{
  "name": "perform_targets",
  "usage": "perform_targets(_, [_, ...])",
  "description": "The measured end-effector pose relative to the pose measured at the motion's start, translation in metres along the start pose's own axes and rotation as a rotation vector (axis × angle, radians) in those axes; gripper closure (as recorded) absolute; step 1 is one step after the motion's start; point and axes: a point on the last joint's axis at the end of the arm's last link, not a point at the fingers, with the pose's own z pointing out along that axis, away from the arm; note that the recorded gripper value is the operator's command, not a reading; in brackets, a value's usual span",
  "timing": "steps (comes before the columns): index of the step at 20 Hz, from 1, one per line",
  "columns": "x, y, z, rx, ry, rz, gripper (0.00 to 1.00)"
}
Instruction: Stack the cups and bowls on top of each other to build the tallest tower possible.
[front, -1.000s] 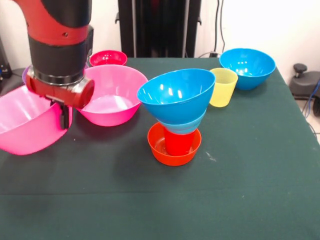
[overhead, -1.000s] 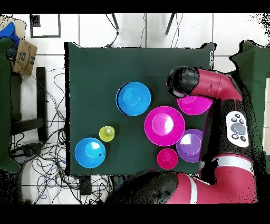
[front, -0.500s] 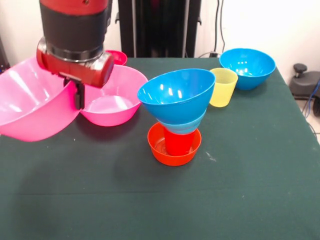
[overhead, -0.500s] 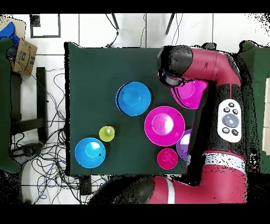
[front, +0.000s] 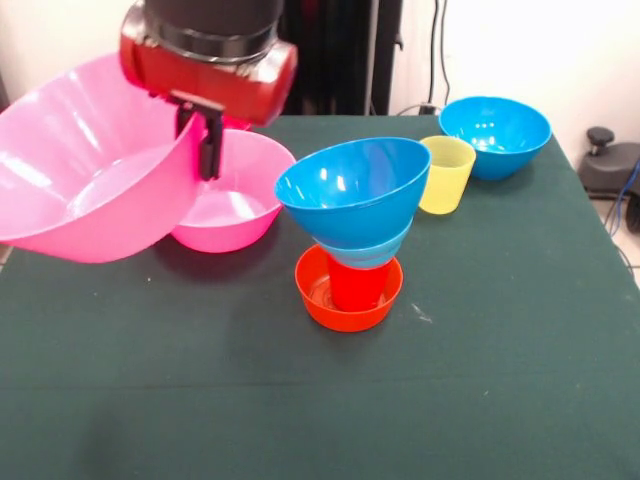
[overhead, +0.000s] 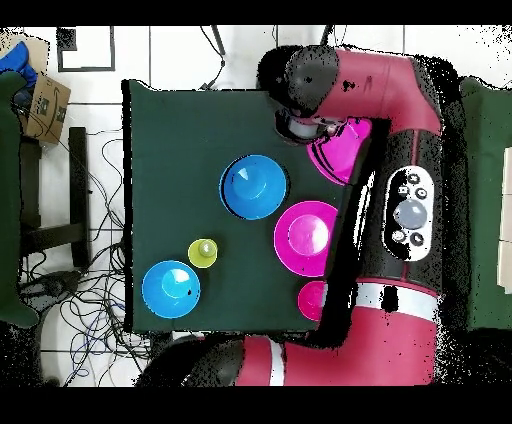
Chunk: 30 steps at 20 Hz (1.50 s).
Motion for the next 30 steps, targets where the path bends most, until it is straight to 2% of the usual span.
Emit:
perform_targets(6, [0.001,0.020,-0.026,-0.017,-0.030,-0.016,1.00])
perform_targets(13, [0.008,0.047,-0.050,-0.014,-0.059,-0.044,1.00])
perform_targets(19, [0.017,0.078,-0.061,-0.013,-0.070,-0.077,1.00])
perform_targets(20, [0.021,0.088,-0.064,-0.016,-0.071,-0.081,1.00])
perform_targets(27, [0.035,0.115,-0.069,-0.012,-0.063,-0.065,1.00])
perform_targets(30, [0.048,0.130,-0.066,-0.001,-0.047,-0.037,1.00])
